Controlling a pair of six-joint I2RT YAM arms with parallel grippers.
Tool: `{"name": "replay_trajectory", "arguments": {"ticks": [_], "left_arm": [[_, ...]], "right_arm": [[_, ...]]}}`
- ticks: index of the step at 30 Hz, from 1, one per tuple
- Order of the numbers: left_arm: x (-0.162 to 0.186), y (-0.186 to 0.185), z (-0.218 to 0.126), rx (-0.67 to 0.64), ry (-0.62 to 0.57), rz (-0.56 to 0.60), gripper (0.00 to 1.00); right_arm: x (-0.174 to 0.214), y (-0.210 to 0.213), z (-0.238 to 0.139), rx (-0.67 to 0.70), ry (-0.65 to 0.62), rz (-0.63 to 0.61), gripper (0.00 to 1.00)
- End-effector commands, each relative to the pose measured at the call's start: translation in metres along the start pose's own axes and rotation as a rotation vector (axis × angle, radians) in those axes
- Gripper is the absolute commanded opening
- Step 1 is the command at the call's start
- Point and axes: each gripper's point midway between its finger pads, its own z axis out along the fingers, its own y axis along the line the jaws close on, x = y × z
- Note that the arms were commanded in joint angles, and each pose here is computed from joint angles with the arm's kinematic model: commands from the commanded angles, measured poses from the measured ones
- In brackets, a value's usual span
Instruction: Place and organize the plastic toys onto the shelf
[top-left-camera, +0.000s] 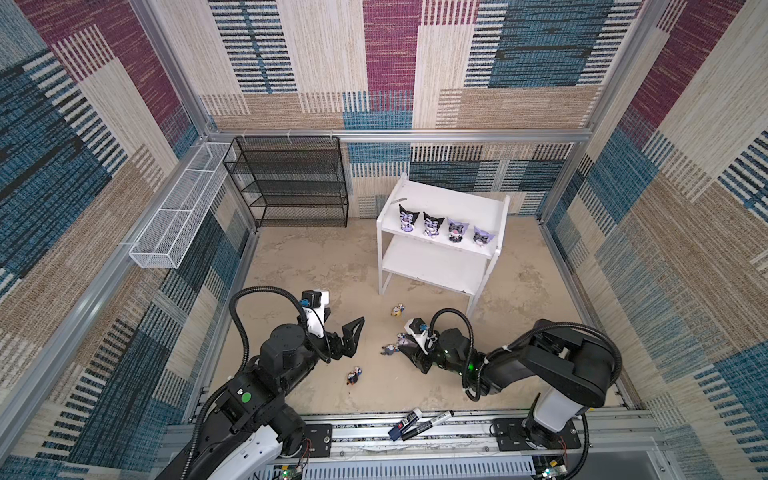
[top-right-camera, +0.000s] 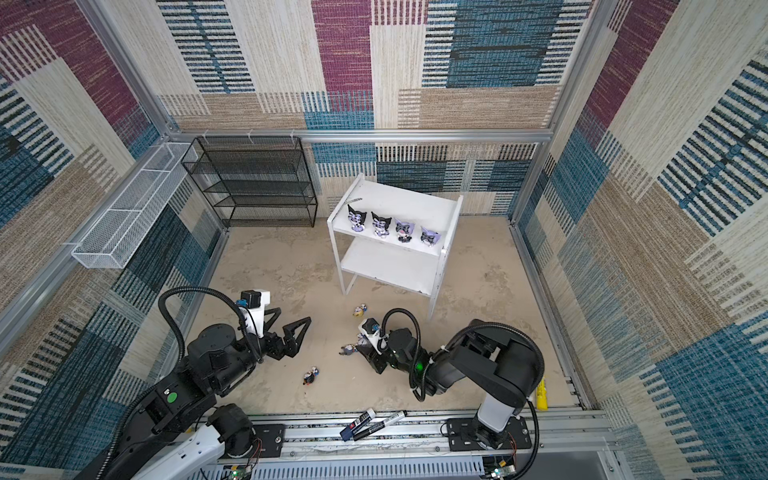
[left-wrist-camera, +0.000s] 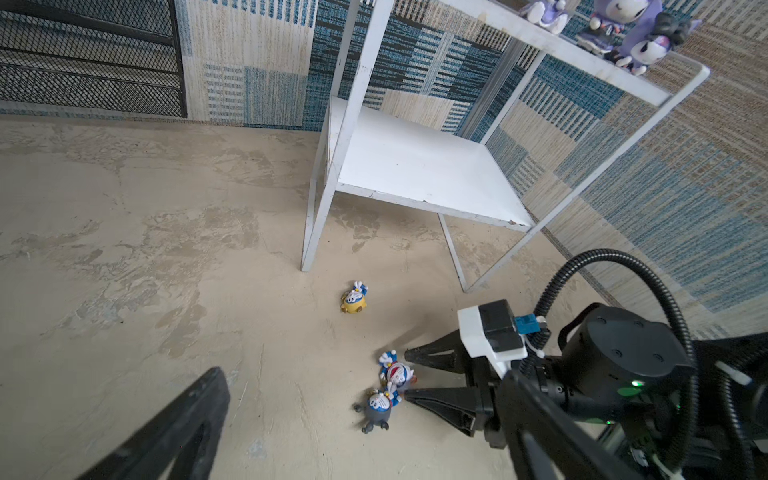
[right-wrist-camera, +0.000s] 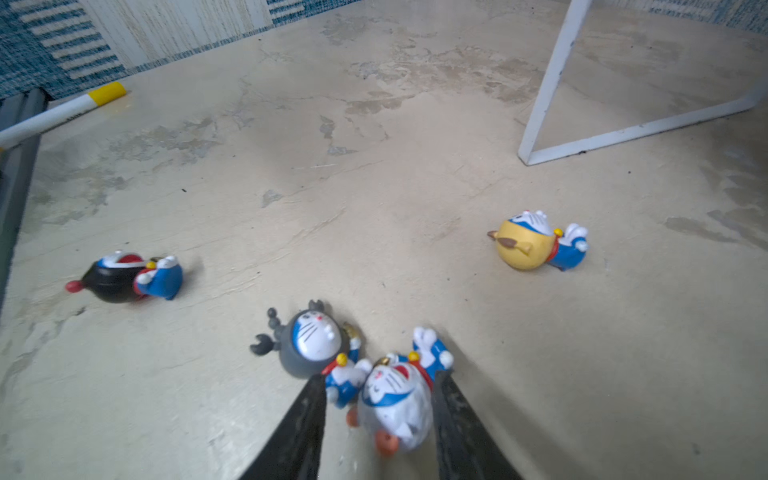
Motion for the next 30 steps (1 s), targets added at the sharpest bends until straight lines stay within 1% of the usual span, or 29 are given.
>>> {"name": "replay_trajectory", "arguments": {"ticks": [1,2,4,6,10,17,23,28,30], "left_arm": [[-0.005,-0.005,0.002,0.024,-0.013,-0.024,0.99],[-0.004,-0.005,0.003,0.025,-0.009,-0.025,0.99],[-0.004,-0.005,0.003,0.025,-0.014,-0.028,0.99],[-0.005,-0.006,0.004,0.031,-0.017,-0.027,0.99],[0.001,-0.006,0.007,0.030,0.010,-0.027,0.99],[0.014,-0.003,0.009,0.023,0.058,-0.050,0.99],[0.020,-0.003,0.012,0.023,0.077,-0.061,0.99],[0.026,-0.004,0.016,0.028,0.107,-0.069,0.99],[0.030,-0.003,0.017,0.022,0.121,-0.077,0.99]], "right_arm": [[0.011,-0.029,-0.014,0.174,0.052,0.142,0.56],[0.009,-0.031,-0.020,0.184,0.038,0.163,0.58],[0.005,-0.032,-0.028,0.190,0.009,0.201,0.66],[0.002,-0.032,-0.028,0.189,0.010,0.213,0.69],[0.005,-0.041,-0.021,0.248,0.055,0.234,0.70],[0.024,-0.060,-0.005,0.378,0.166,0.243,0.70],[0.021,-0.053,-0.003,0.334,0.164,0.237,0.70],[0.018,-0.035,0.010,0.253,0.185,0.216,0.70],[0.017,-0.030,0.012,0.257,0.191,0.201,0.70]]}}
